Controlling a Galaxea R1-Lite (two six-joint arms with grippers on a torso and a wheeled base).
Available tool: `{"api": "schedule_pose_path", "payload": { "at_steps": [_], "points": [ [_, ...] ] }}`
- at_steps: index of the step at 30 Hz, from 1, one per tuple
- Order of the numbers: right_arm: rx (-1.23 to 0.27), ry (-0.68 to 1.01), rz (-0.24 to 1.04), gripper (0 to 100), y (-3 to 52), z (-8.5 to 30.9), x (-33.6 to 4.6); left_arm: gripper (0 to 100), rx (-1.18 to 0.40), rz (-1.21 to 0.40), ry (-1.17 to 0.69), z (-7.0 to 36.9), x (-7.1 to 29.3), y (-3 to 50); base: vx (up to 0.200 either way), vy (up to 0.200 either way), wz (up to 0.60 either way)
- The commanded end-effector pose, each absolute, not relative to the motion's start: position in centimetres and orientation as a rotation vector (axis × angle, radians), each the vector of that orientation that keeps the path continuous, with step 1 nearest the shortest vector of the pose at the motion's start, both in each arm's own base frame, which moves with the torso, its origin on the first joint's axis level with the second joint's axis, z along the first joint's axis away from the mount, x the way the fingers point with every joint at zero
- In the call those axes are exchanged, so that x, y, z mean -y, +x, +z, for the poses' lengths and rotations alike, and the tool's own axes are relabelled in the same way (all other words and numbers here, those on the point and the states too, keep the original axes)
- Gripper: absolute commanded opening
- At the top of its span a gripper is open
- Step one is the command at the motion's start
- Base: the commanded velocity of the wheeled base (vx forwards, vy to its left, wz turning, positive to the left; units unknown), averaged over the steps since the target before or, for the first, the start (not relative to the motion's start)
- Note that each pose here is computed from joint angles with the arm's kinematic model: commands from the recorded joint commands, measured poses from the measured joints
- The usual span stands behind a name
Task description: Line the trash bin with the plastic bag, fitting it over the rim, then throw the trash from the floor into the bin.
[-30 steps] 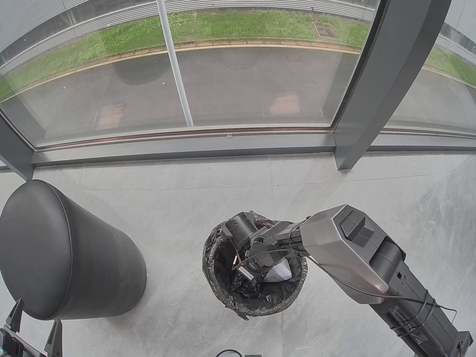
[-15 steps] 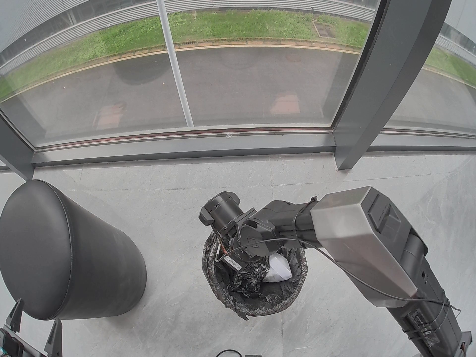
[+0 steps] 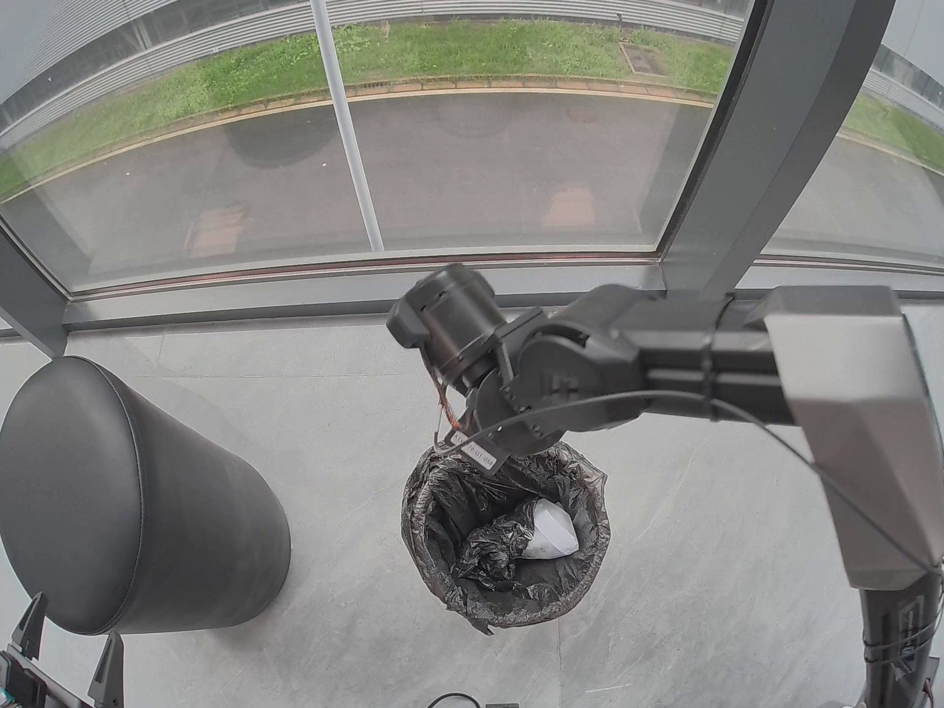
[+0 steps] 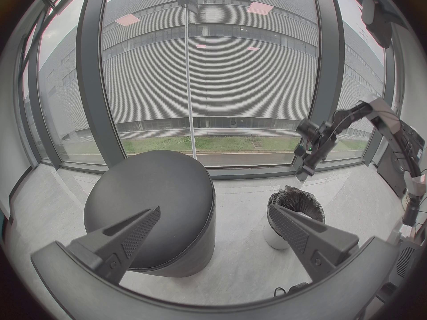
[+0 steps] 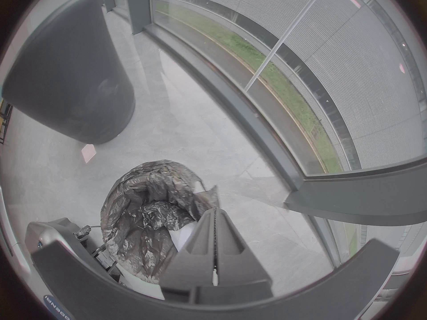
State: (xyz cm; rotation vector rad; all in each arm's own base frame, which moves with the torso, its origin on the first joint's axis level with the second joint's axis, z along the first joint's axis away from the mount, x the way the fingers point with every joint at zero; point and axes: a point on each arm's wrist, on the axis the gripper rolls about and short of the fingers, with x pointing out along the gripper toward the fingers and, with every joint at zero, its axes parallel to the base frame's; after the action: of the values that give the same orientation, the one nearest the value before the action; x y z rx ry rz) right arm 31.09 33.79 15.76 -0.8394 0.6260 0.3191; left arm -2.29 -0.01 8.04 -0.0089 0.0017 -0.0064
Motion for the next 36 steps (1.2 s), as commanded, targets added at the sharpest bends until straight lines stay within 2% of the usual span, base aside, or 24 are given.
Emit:
{"api": "schedule_pose_path", "payload": {
  "at_steps": [1, 3, 5, 11, 12, 16, 19, 20, 23, 29, 34, 36],
  "points": [
    [-0.505, -0.758, 0.283, 0, 27.4, 25.4, -29.7, 100, -0.005, -0.006, -0.009, 7.5, 0.0, -2.3, 0.000, 0.000, 0.00],
    [-0.489, -0.749, 0.276, 0, 26.7, 26.9, -28.7, 100, -0.005, -0.006, -0.009, 7.5, 0.0, -2.3, 0.000, 0.000, 0.00],
    [-0.449, -0.725, 0.259, 0, 24.7, 30.4, -26.2, 100, -0.005, -0.006, -0.009, 7.5, 0.0, -2.3, 0.000, 0.000, 0.00],
    [-0.415, -0.680, 0.183, 0, 21.6, 35.7, -19.4, 100, -0.005, -0.006, -0.009, 7.5, 0.0, -2.3, 0.000, 0.000, 0.00],
    [-0.424, -0.667, 0.124, 0, 20.8, 37.0, -16.3, 100, -0.005, -0.006, -0.009, 7.5, 0.0, -2.3, 0.000, 0.000, 0.00],
    [-0.463, -0.624, -0.015, 0, 18.5, 39.2, -9.8, 100, -0.005, -0.006, -0.009, 7.5, 0.0, -2.3, 0.000, 0.000, 0.00],
    [-0.473, -0.611, -0.058, 0, 17.5, 39.6, -8.0, 100, -0.005, -0.006, -0.009, 7.5, 0.0, -2.3, 0.000, 0.000, 0.00],
    [-0.498, -0.588, -0.168, 0, 14.8, 40.6, -4.3, 100, -0.005, -0.006, -0.009, 7.5, 0.0, -2.3, 0.000, 0.000, 0.00],
    [-0.523, -0.541, -0.251, 0, 10.8, 41.2, -1.1, 100, -0.005, -0.006, -0.009, 7.5, 0.0, -2.3, 0.000, 0.000, 0.00],
    [-0.492, -0.480, -0.259, 0, 0.8, 40.9, 0.9, 100, -0.005, -0.006, -0.009, 7.5, 0.0, -2.3, 0.000, 0.000, 0.00],
    [-0.337, -0.441, -0.257, 0, -6.2, 40.2, 1.0, 100, -0.005, -0.006, -0.009, 7.5, 0.0, -2.3, 0.000, 0.000, 0.00],
    [-0.228, -0.419, -0.271, 0, -10.4, 39.4, 1.1, 100, -0.005, -0.006, -0.009, 7.5, 0.0, -2.3, 0.000, 0.000, 0.00]
  ]
}}
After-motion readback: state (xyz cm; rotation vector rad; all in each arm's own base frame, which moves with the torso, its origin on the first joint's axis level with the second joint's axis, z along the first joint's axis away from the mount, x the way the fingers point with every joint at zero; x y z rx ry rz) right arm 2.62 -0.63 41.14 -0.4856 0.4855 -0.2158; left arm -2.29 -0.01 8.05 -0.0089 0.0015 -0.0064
